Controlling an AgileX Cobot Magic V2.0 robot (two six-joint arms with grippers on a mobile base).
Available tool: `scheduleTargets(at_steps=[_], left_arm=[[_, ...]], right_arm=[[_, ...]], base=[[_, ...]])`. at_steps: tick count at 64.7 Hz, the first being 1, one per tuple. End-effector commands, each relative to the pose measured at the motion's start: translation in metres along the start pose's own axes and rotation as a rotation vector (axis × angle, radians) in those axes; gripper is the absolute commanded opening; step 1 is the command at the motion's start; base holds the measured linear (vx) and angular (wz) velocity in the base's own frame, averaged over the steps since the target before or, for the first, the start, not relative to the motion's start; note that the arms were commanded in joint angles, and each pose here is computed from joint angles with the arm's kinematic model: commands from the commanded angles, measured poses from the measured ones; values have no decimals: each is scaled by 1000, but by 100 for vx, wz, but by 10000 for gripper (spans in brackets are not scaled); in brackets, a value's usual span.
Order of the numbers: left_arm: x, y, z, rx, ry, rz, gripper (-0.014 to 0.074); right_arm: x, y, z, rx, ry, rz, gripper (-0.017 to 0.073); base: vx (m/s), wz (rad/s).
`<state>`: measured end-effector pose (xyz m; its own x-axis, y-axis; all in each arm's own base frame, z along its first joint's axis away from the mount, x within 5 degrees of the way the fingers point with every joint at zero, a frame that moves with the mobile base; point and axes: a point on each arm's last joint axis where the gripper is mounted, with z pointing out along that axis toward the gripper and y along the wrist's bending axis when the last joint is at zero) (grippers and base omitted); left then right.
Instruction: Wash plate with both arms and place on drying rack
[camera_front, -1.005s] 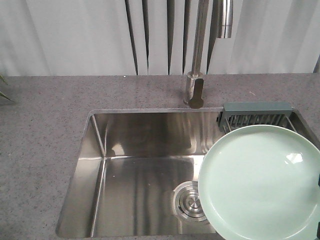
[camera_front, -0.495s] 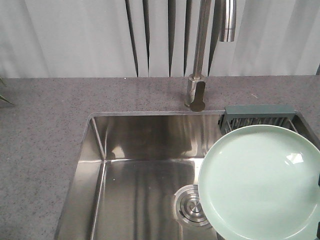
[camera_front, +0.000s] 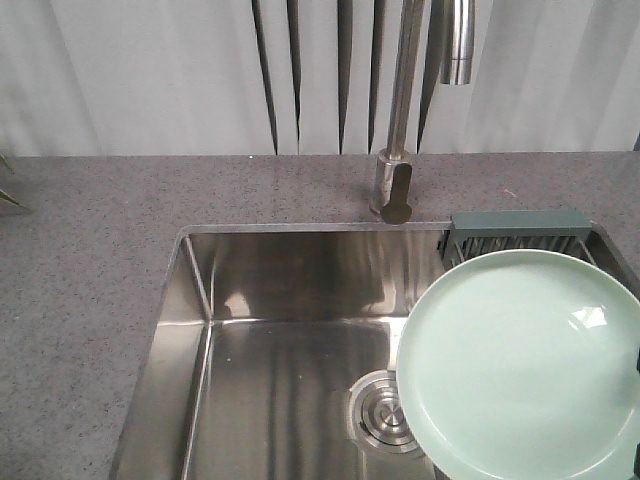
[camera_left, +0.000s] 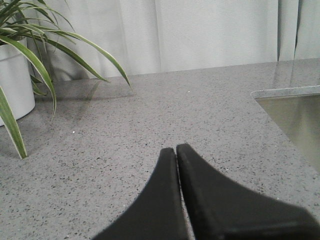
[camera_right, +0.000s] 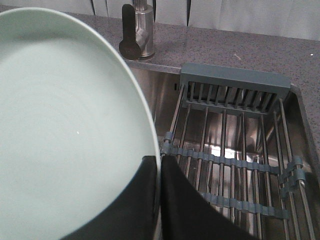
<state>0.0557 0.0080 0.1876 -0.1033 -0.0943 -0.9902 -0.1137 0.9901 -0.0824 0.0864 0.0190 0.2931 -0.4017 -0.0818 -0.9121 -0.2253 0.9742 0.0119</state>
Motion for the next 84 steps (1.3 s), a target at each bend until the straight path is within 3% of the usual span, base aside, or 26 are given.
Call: scheduleTargets(at_steps=[1,84], left_arm=[[-16,-3,-4,30,-105,2,-6],[-16,-3,-4,30,-105,2,-6]], right_arm=[[-14,-2,-4,29,-88,6,-1],[-14,-2,-4,29,-88,6,-1]], base=[[0,0],[0,0]])
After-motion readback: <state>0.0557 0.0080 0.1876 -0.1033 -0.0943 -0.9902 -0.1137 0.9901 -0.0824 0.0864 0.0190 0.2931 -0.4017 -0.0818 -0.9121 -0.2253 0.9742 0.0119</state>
